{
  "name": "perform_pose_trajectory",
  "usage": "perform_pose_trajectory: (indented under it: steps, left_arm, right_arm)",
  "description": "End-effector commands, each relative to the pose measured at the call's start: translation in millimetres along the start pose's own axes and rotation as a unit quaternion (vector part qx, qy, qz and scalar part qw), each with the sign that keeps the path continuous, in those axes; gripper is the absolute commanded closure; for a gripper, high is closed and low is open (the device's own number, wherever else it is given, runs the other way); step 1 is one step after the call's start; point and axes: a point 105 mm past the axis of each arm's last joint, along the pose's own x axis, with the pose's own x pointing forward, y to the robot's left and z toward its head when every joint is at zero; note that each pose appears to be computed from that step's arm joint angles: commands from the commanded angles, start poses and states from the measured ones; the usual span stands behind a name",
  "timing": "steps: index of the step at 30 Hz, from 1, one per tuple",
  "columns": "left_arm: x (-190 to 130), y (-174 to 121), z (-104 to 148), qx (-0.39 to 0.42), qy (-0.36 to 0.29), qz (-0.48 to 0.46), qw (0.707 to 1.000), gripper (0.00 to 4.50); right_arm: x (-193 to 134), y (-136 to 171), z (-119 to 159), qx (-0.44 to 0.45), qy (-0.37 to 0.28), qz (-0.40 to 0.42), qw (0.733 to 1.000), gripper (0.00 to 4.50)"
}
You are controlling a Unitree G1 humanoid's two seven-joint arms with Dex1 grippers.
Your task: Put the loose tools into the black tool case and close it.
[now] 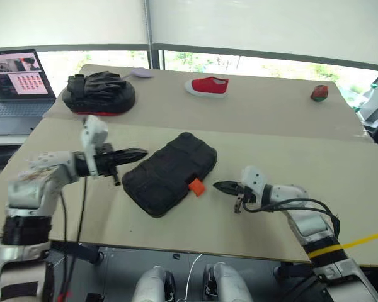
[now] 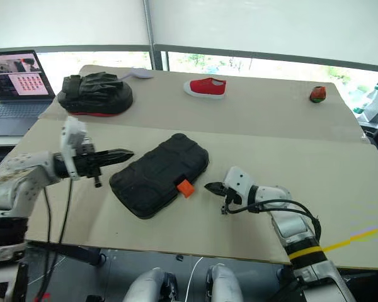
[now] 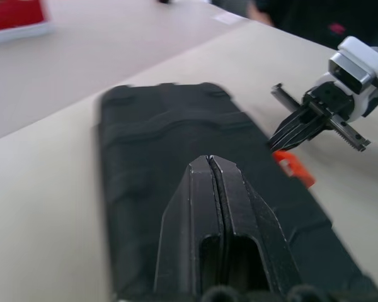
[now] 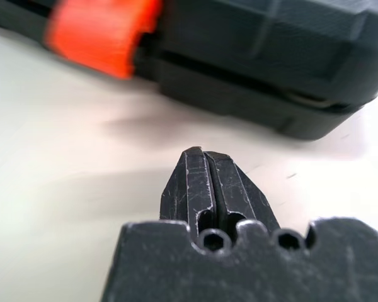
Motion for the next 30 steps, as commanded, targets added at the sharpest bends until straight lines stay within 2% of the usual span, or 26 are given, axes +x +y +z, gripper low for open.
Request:
perform_pose_trajectory:
  steps: [1,3,6,9,12,16,23,30]
  left_arm:
    - [37.8,-8.3,-33.1,0.021,0.100,-0.021,0.995,4.44]
    - [53.5,-12.6,-36.7,-0.012,0.102,-0.023,0.994,4.44]
    - [62.5,-13.0,-60.1,-0.004,0.153,-0.012,0.988,4.44]
    - [64.3,-17.9,-69.1,-0.026,0.150,-0.005,0.988,4.44]
    - [60.8,-17.8,-69.4,-0.037,0.140,0.006,0.989,4.44]
    - [48.9,2.8,-56.4,-0.046,0.099,0.066,0.992,4.44]
    - [38.0,12.3,-53.4,-0.039,0.107,0.081,0.990,4.44]
    - [38.3,4.9,-67.0,-0.059,0.117,0.076,0.989,4.44]
  right_arm:
    - [-3.5,1.5,20.3,-0.004,-0.032,-0.012,0.999,4.50]
    - [-1.4,4.5,22.6,-0.001,-0.035,-0.015,0.999,4.50]
    - [2.8,10.1,28.3,0.003,-0.045,-0.016,0.999,4.50]
    - [6.4,15.8,31.2,0.005,-0.049,-0.012,0.999,4.50]
    - [10.0,20.5,33.6,0.010,-0.056,-0.008,0.998,4.50]
    - [18.9,30.1,28.8,0.010,-0.048,0.007,0.999,4.50]
    - [25.2,27.8,24.9,0.006,-0.038,0.007,0.999,4.50]
    - [35.0,24.7,30.0,0.001,-0.049,0.006,0.999,4.50]
